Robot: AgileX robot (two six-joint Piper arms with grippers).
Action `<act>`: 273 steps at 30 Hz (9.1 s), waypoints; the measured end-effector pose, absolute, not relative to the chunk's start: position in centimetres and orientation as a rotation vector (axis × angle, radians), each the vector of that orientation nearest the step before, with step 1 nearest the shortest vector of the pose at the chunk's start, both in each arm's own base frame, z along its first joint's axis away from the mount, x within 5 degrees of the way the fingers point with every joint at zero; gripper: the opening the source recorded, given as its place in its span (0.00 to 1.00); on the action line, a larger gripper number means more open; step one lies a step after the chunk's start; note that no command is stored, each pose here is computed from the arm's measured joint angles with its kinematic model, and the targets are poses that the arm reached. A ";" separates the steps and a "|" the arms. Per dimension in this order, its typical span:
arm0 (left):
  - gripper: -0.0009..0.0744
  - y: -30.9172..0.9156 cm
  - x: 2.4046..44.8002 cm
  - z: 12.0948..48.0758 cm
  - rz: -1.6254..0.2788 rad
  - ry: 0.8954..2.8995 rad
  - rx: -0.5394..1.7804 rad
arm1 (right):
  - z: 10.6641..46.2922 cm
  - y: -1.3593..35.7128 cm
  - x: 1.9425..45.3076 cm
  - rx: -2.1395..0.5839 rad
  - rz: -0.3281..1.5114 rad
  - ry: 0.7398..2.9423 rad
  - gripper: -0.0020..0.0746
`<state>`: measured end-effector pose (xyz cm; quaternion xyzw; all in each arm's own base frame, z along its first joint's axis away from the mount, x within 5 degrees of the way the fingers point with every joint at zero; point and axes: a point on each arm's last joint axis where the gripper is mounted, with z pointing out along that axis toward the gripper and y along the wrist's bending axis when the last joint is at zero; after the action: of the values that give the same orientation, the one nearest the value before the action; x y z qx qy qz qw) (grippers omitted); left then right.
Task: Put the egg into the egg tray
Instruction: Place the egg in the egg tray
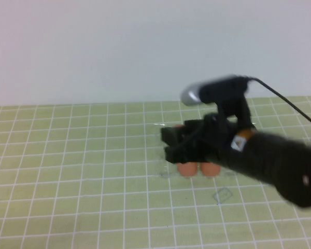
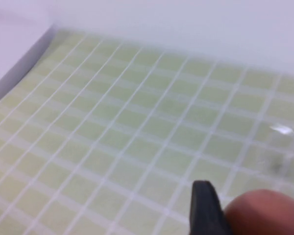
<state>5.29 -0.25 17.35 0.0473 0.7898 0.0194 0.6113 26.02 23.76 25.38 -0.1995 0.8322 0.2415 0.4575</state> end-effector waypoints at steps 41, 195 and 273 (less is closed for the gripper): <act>0.01 -0.2 5.3 17.4 0.045 1.822 0.109 | 15.1 18.3 27.6 0.121 0.206 1.951 0.53; 0.01 -0.2 5.3 17.4 0.045 1.822 0.109 | 12.2 18.5 29.9 -0.012 0.171 1.902 0.55; 0.01 -0.2 5.3 17.4 0.045 1.822 0.109 | 11.6 18.5 30.0 0.014 0.136 1.955 0.62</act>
<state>5.29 -0.25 17.35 0.0473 0.7898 0.0194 0.6113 30.05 18.55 11.57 0.0060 0.8284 0.0578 0.5571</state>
